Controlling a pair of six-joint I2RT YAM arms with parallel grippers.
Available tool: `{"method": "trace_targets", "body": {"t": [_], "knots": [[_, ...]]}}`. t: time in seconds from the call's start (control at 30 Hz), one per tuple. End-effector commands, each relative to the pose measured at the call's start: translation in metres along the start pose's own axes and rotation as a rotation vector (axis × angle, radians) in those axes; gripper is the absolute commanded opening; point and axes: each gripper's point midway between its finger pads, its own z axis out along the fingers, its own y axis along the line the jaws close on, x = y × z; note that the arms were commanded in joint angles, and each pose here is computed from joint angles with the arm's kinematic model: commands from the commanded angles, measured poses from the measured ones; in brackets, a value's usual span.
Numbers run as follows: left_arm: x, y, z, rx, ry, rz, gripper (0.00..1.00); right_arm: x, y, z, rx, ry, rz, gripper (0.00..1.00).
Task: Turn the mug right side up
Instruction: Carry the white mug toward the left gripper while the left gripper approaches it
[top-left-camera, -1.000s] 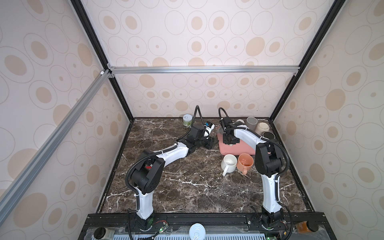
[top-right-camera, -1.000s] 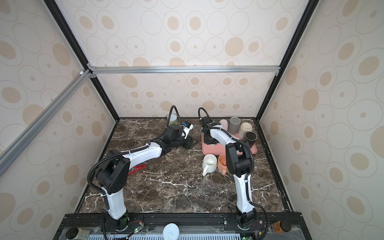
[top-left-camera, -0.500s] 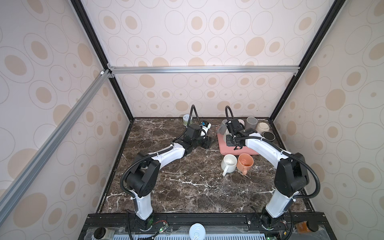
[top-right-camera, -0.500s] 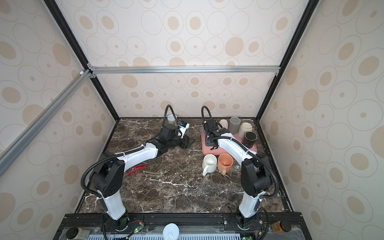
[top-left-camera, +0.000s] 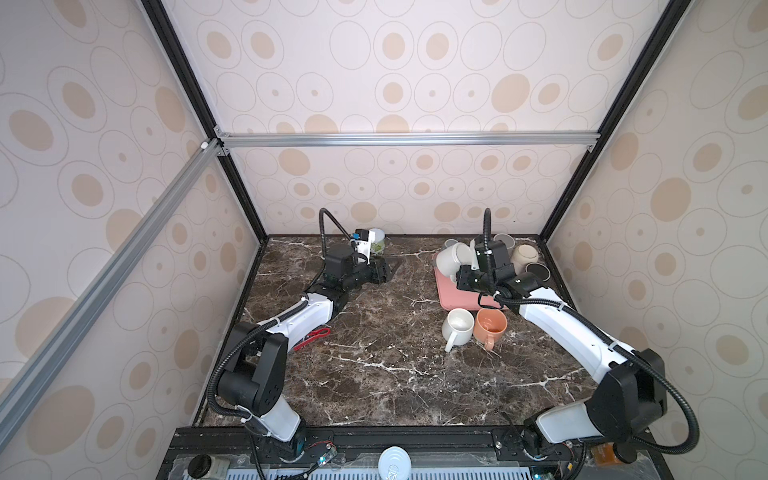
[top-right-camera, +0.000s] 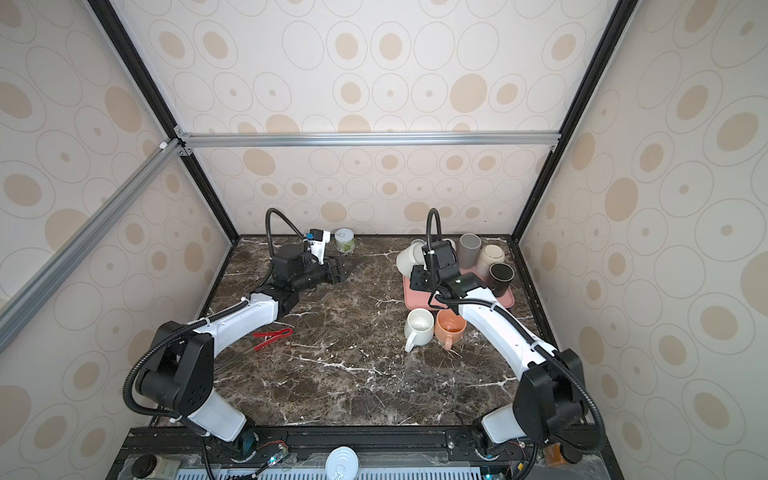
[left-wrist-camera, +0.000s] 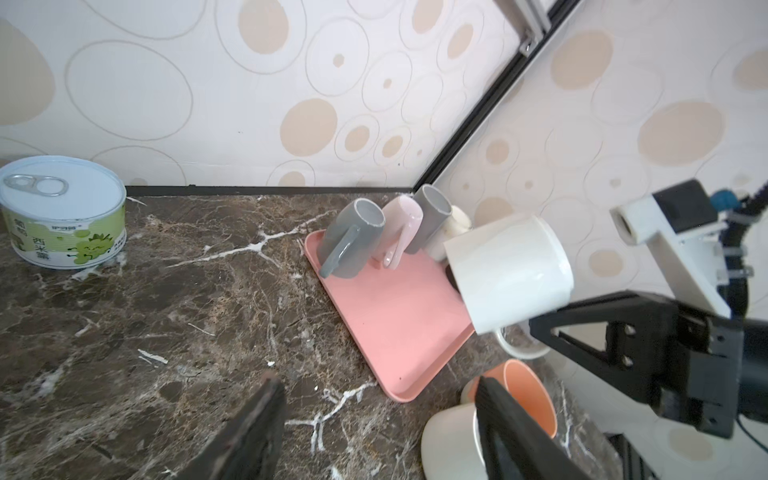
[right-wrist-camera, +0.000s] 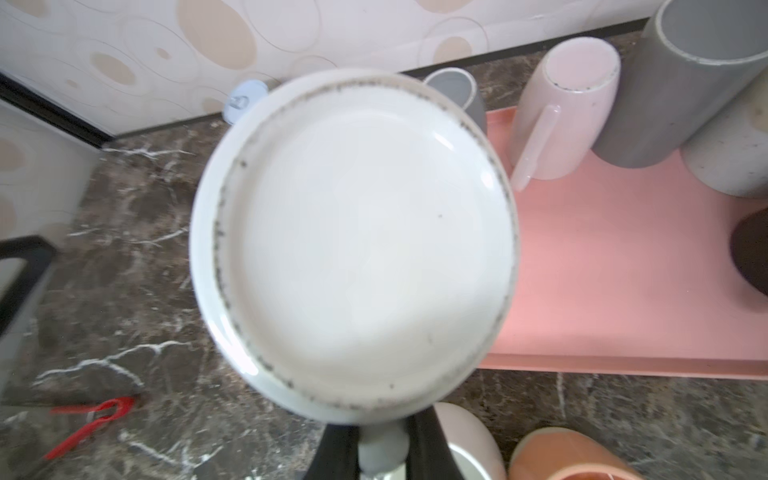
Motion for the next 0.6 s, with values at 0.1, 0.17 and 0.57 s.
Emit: {"method": "trace_targets", "body": {"t": [0.1, 0.17, 0.57], "knots": [[-0.024, -0.061, -0.013, 0.319, -0.097, -0.089, 0.74, -0.025, 0.058, -0.03, -0.33, -0.095, 0.068, 0.0], [-0.024, -0.069, -0.015, 0.384, -0.103, -0.132, 0.74, -0.022, 0.066, -0.034, -0.388, -0.081, 0.083, 0.0], [-0.007, -0.095, -0.009, 0.569, -0.051, -0.246, 0.72, -0.015, 0.093, -0.053, -0.596, -0.057, 0.163, 0.0]]}}
